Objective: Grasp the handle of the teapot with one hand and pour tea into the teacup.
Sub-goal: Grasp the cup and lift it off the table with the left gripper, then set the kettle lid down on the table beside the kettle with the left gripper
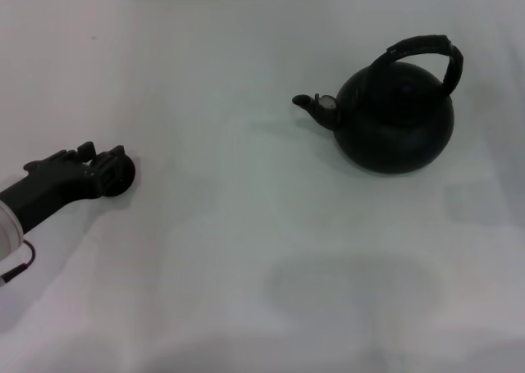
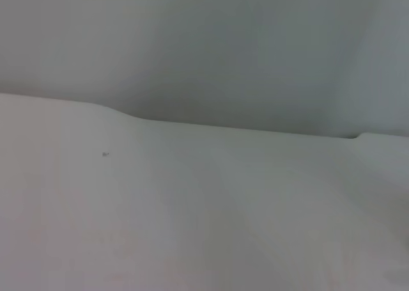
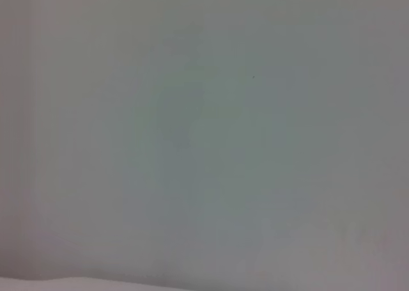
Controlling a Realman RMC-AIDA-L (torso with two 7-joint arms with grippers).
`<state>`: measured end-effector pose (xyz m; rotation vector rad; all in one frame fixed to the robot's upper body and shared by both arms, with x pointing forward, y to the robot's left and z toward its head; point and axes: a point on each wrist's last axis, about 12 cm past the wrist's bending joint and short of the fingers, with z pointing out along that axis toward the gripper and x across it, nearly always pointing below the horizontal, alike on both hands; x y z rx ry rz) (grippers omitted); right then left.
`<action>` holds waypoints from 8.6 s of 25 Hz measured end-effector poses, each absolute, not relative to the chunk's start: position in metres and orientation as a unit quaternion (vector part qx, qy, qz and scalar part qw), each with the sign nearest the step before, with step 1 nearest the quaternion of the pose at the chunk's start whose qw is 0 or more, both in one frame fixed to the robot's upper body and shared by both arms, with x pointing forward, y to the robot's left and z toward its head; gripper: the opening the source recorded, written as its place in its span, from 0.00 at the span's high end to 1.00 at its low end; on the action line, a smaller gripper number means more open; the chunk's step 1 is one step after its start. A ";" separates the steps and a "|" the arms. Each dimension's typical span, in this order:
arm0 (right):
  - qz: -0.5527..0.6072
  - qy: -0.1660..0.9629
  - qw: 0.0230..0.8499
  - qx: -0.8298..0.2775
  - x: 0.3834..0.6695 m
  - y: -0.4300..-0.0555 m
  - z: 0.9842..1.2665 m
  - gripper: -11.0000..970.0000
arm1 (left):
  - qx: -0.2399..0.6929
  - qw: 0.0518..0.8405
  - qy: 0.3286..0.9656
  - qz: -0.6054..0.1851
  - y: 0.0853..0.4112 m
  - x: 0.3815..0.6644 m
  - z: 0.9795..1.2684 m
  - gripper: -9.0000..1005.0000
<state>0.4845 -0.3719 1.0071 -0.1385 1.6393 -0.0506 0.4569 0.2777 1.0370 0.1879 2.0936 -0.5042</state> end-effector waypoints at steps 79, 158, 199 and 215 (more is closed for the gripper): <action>-0.023 0.733 0.677 -0.061 0.483 -0.372 1.005 0.13 | 0.058 0.455 0.872 -0.172 0.292 0.456 1.030 0.12; -0.030 0.729 0.680 -0.073 0.490 -0.373 1.010 0.13 | 0.256 0.406 0.837 -0.263 0.277 0.542 1.079 0.29; -0.013 0.701 0.706 -0.096 0.482 -0.367 1.016 0.13 | 0.342 0.270 0.858 -0.274 0.177 0.595 1.059 0.29; -0.011 0.701 0.706 -0.102 0.483 -0.366 1.017 0.13 | 0.344 0.275 0.853 -0.281 0.165 0.596 1.062 0.29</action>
